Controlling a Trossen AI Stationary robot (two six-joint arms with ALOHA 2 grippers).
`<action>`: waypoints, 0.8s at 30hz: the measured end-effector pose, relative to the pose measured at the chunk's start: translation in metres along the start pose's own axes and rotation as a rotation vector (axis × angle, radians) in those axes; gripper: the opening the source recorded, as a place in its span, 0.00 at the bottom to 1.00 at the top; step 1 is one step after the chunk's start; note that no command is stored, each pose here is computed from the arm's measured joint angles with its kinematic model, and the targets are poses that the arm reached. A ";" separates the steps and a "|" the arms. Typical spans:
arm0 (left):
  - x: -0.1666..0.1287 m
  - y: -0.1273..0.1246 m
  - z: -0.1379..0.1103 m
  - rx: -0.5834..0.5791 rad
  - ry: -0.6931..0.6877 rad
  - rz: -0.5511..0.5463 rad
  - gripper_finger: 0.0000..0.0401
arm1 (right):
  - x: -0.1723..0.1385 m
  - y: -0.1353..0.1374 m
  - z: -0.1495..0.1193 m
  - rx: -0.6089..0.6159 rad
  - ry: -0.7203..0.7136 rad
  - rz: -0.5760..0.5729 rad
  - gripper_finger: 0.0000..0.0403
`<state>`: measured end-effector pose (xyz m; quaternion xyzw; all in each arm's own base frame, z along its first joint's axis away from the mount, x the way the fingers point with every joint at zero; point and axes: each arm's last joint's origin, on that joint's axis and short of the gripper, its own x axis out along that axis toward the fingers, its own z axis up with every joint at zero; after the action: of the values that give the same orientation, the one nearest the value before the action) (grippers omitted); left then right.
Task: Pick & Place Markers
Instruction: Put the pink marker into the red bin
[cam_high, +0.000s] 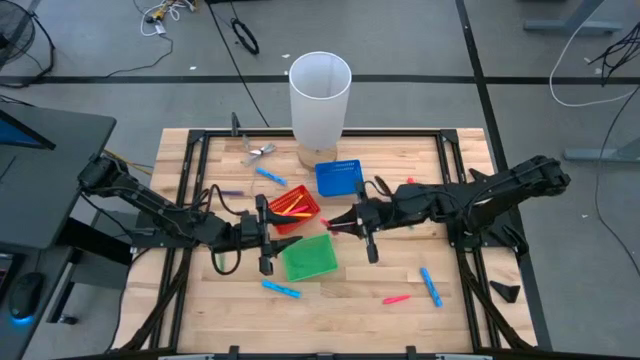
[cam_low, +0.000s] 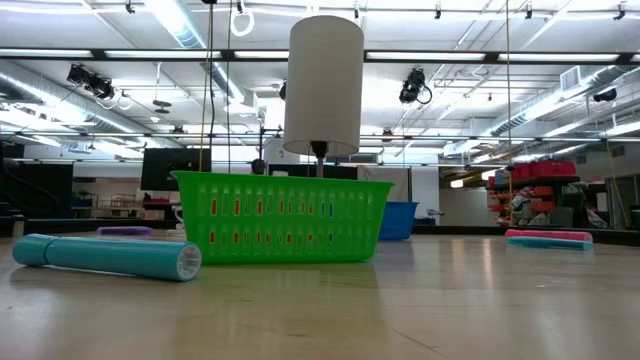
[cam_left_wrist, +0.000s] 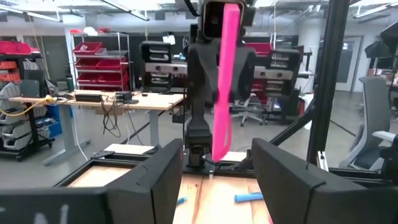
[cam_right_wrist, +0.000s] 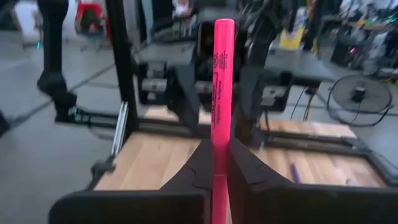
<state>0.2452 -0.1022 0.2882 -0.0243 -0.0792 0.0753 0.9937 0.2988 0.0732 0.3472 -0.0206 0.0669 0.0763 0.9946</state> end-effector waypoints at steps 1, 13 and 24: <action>0.000 0.000 0.000 -0.001 -0.002 0.000 0.49 | 0.000 0.000 0.002 0.010 -0.018 0.000 0.03; 0.015 0.004 0.024 -0.017 -0.046 -0.040 0.49 | 0.000 0.000 0.005 0.042 -0.054 0.000 0.03; 0.044 0.018 0.071 0.039 0.035 -0.123 0.49 | 0.000 0.000 0.005 0.040 -0.053 0.000 0.03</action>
<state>0.2738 -0.0755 0.3635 -0.0013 -0.0616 0.0150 0.9980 0.2994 0.0734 0.3521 0.0011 0.0421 0.0756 0.9962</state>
